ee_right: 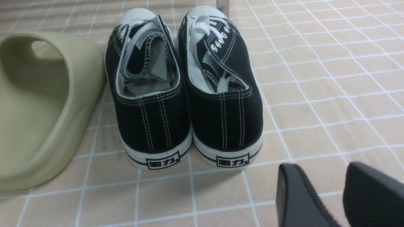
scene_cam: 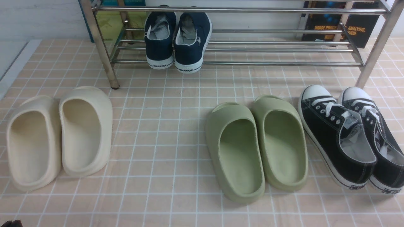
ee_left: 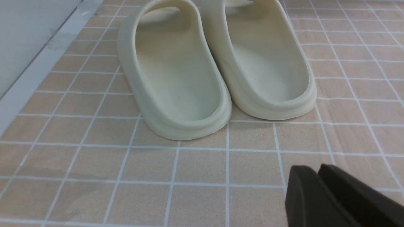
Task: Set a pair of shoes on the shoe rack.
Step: Use the right arm to grab the shoe closest to it
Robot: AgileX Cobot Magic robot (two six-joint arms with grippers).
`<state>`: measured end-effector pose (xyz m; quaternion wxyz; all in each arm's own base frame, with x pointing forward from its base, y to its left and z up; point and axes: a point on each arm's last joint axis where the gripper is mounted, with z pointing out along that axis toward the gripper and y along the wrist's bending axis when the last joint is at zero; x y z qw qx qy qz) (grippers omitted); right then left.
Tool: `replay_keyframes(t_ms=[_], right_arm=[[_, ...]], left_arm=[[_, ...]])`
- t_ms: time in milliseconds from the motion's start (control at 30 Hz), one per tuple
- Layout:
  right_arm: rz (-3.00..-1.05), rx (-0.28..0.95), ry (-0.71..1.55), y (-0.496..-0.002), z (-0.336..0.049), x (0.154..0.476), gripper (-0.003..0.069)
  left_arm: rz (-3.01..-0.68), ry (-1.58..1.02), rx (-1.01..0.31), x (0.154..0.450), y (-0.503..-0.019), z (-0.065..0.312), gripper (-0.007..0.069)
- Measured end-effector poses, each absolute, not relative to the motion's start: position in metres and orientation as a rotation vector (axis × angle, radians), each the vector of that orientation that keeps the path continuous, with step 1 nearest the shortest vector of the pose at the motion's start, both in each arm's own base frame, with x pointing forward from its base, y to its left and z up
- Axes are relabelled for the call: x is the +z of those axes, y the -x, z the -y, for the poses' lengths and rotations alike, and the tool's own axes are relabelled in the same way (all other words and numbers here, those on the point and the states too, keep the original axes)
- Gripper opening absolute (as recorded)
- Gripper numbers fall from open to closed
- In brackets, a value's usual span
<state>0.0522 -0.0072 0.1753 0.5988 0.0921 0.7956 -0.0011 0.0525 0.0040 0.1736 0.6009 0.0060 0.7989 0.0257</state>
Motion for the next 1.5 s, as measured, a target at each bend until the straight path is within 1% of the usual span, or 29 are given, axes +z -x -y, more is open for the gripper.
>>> replay_keyframes(t_ms=[167,1300,1500], right_arm=[[-1.845,-0.002,-0.214,-0.0522,0.0072,0.1753,0.0240],[-1.845,-0.002,-0.214,-0.0522,0.0072,0.1753,0.0240],[-1.845,-0.002,-0.214,-0.0522,0.0072,0.1753,0.0240]], left_arm=[[-1.851,-0.032,0.088,0.1737,-0.0525,-0.0049,0.0092],[-1.851,-0.041,0.103,0.1737,-0.0524,-0.0054,0.0121],[-1.849,-0.056,0.128,0.1739,-0.0524,-0.0062,0.0129]])
